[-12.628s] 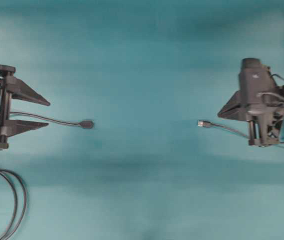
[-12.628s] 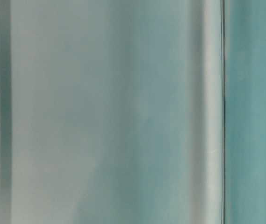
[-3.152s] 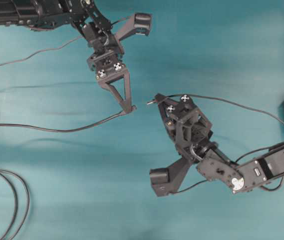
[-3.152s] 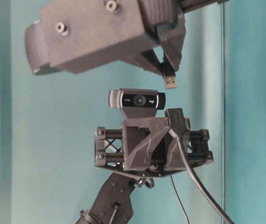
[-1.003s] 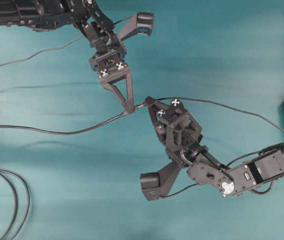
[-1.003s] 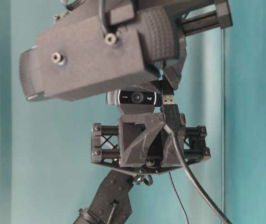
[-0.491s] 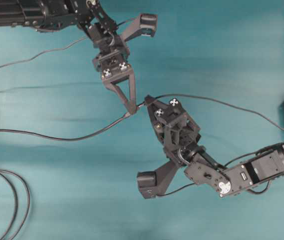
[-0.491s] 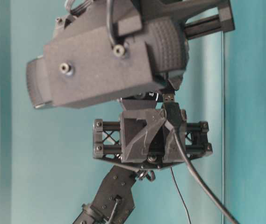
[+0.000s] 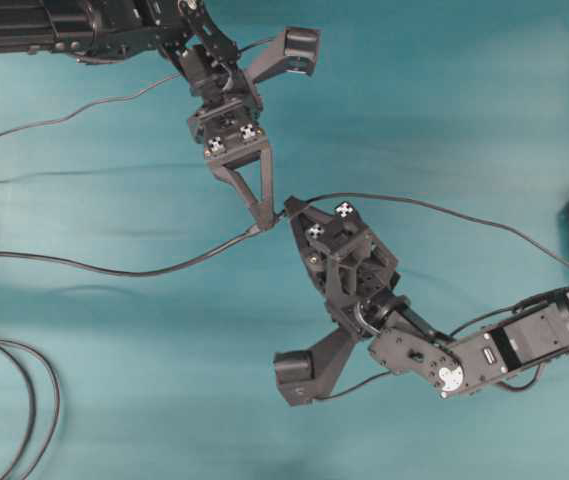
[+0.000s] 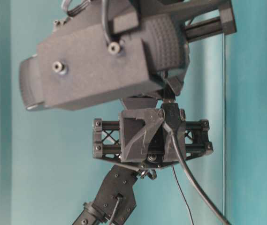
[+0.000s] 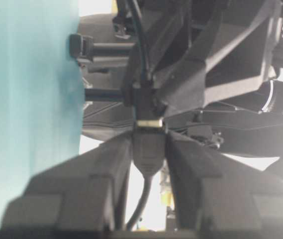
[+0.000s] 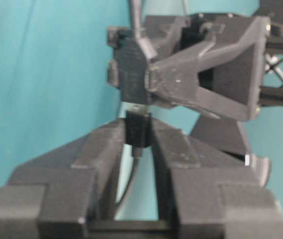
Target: Insert the USB using both arms.
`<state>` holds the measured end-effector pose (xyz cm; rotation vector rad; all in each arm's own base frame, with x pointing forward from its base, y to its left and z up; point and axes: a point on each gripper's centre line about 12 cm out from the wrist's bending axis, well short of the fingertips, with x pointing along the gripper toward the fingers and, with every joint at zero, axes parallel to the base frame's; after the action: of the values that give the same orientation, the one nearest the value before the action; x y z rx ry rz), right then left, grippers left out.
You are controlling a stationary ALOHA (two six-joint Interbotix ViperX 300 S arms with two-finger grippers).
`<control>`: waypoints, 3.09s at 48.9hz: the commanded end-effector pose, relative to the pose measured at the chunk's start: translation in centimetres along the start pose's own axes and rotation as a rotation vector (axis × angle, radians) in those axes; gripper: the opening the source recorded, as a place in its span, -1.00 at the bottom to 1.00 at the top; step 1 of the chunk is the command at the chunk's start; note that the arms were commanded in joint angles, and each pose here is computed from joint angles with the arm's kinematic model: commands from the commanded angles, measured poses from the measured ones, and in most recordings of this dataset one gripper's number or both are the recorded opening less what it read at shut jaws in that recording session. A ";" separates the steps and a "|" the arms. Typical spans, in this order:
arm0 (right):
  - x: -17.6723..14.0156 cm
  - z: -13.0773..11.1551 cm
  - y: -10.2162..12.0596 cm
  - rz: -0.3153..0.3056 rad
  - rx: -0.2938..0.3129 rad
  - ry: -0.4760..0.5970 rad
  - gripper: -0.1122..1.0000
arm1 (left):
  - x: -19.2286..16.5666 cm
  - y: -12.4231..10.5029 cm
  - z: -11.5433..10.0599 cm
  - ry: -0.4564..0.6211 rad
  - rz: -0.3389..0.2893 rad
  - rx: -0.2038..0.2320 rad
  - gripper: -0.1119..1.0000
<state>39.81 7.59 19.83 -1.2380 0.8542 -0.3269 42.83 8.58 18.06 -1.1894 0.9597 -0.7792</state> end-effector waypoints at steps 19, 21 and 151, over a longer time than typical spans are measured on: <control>-1.2 1.7 -1.0 -0.003 0.021 -0.077 -0.49 | -0.6 -1.9 1.0 -0.028 -0.028 0.048 -0.39; -1.2 1.9 -1.0 -0.001 0.023 -0.083 -0.49 | -0.6 -1.9 1.0 -0.028 -0.028 0.048 -0.39; -8.4 -4.5 -7.2 0.032 1.116 0.110 0.46 | 6.8 6.1 -1.7 0.125 1.175 0.443 -0.39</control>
<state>32.76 8.10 28.23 -0.2283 0.6407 -0.7023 43.63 3.62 10.13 -0.1247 1.2947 -0.0977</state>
